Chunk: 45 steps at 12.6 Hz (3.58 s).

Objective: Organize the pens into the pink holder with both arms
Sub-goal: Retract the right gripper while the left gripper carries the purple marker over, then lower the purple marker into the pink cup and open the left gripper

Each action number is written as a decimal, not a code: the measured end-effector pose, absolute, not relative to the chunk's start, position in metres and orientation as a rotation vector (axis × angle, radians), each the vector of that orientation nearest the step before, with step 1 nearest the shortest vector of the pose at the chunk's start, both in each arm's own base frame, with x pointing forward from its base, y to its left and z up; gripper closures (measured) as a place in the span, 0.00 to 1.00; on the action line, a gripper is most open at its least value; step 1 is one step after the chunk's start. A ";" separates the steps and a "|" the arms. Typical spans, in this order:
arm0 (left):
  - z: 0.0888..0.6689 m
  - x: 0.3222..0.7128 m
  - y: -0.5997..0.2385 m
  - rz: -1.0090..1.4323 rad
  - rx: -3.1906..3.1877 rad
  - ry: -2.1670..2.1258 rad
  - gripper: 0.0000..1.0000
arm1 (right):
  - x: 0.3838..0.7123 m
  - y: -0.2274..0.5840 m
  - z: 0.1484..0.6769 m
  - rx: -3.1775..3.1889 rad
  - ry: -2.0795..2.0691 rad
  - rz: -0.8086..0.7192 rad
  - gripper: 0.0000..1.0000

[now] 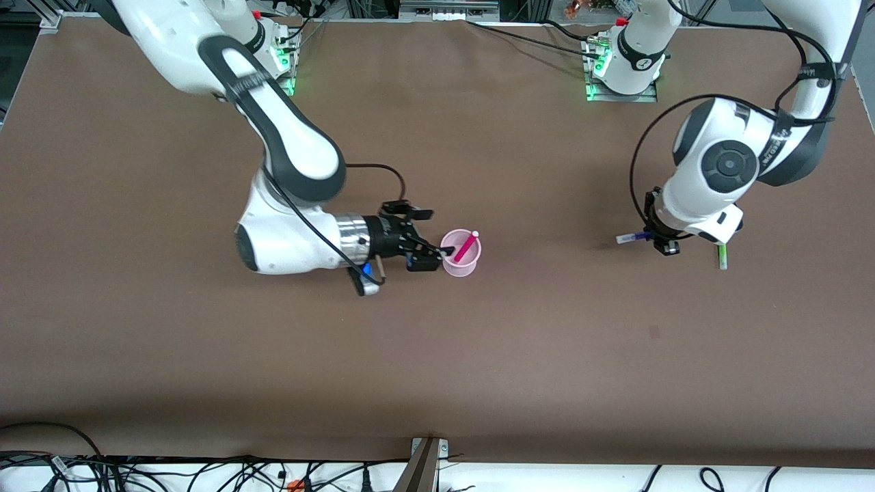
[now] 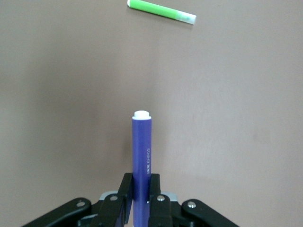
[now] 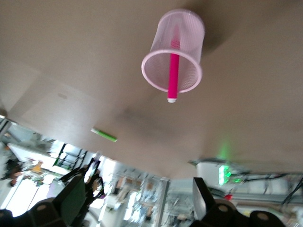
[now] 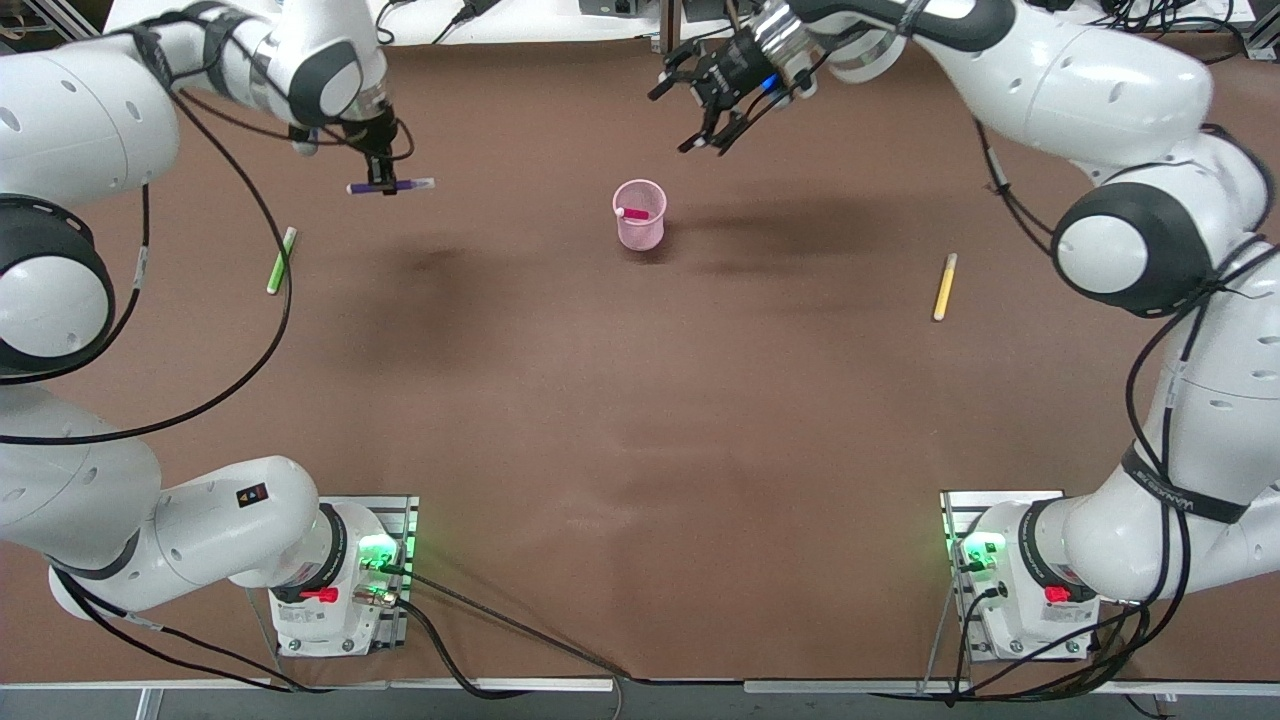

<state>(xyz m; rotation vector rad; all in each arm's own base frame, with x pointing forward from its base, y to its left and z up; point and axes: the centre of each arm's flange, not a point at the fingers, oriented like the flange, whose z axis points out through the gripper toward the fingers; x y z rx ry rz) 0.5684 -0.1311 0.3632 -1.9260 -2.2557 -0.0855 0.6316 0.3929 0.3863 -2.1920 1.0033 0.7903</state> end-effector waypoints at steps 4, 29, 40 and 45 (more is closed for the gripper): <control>0.406 0.550 -0.250 -0.265 -2.137 -2.057 0.82 | 0.601 0.343 0.479 -2.574 0.710 0.462 0.00; 0.236 0.481 -0.528 -1.141 -2.295 -1.407 0.82 | 0.554 0.080 0.599 -3.160 0.047 0.119 0.00; 0.257 0.492 -0.532 -1.190 -2.253 -1.444 0.24 | 0.555 0.073 0.601 -3.156 0.068 0.117 0.00; 0.382 0.564 -0.467 -0.828 -2.363 -1.530 0.22 | 0.555 0.073 0.601 -3.155 0.067 0.114 0.00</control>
